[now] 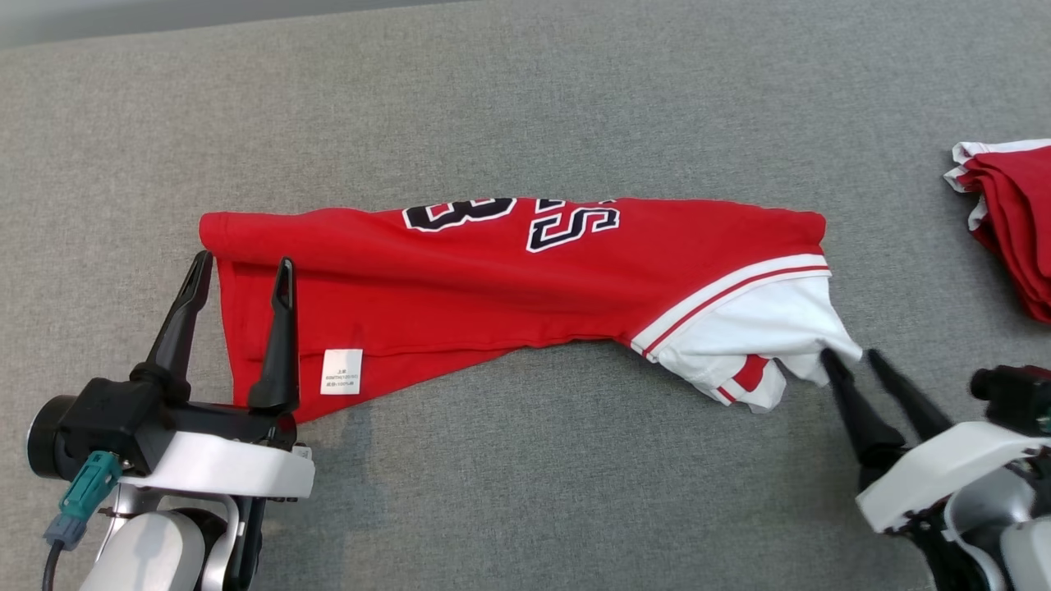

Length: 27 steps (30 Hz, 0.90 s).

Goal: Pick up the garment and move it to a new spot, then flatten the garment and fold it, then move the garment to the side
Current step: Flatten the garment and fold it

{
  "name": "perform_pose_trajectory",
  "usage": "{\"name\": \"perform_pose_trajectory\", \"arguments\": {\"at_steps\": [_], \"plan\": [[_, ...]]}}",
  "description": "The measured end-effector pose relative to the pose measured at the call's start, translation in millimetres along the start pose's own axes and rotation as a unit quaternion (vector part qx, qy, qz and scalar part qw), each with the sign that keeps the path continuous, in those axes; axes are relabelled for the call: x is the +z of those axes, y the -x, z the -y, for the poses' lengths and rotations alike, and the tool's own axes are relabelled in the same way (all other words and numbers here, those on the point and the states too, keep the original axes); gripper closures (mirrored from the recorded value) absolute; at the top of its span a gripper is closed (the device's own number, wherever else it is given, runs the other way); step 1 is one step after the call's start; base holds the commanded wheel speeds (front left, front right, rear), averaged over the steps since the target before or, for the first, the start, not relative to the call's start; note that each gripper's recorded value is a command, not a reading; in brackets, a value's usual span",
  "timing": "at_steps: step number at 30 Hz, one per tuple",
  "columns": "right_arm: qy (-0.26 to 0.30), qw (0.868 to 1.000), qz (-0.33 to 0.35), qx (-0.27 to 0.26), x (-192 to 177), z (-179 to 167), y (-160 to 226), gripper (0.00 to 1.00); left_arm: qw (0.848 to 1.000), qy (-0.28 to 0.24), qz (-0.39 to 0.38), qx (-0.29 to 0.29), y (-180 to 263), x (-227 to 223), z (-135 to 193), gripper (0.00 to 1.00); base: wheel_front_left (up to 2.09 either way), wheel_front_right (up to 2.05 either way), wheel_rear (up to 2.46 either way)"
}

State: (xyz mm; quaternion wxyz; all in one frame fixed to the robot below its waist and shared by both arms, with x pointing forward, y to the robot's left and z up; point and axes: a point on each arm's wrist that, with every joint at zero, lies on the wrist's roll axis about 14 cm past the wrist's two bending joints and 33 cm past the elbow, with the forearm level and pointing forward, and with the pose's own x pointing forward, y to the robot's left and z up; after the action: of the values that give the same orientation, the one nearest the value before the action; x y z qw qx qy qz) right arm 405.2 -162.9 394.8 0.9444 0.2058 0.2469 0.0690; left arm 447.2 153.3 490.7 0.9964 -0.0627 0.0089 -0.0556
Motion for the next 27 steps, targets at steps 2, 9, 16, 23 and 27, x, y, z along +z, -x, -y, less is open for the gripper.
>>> {"name": "perform_pose_trajectory", "arguments": {"at_steps": [2, 9, 16, 23, 27], "plan": [[0.022, 0.999, 0.033, -0.026, 14.9, 17.4, 5.9, 0.00, 1.000, -0.001, 0.003, -0.002, -0.4, 2.9, 1.2, 0.00, 0.00, 0.00, 0.00], [0.103, 0.974, 0.172, -0.102, 88.5, 54.5, 38.5, 0.00, 1.000, -0.002, 0.026, 0.008, -0.8, 17.4, 0.0, 0.00, 0.00, 0.00, 0.00], [0.162, 0.938, 0.297, -0.076, 154.1, 11.2, 60.3, 0.00, 0.998, 0.001, 0.054, 0.034, 5.5, 34.6, -8.1, 0.00, 0.00, 0.00, 0.00], [0.173, 0.932, 0.317, -0.020, 152.0, -36.4, 73.5, 0.00, 0.998, 0.010, 0.050, 0.047, 27.7, 36.8, -9.1, 0.00, 0.00, 0.00, 0.00], [0.166, 0.938, 0.304, -0.014, 136.4, -42.6, 82.2, 0.00, 0.998, 0.014, 0.043, 0.053, 43.6, 35.0, -9.7, 0.00, 0.00, 0.00, 0.00]]}}
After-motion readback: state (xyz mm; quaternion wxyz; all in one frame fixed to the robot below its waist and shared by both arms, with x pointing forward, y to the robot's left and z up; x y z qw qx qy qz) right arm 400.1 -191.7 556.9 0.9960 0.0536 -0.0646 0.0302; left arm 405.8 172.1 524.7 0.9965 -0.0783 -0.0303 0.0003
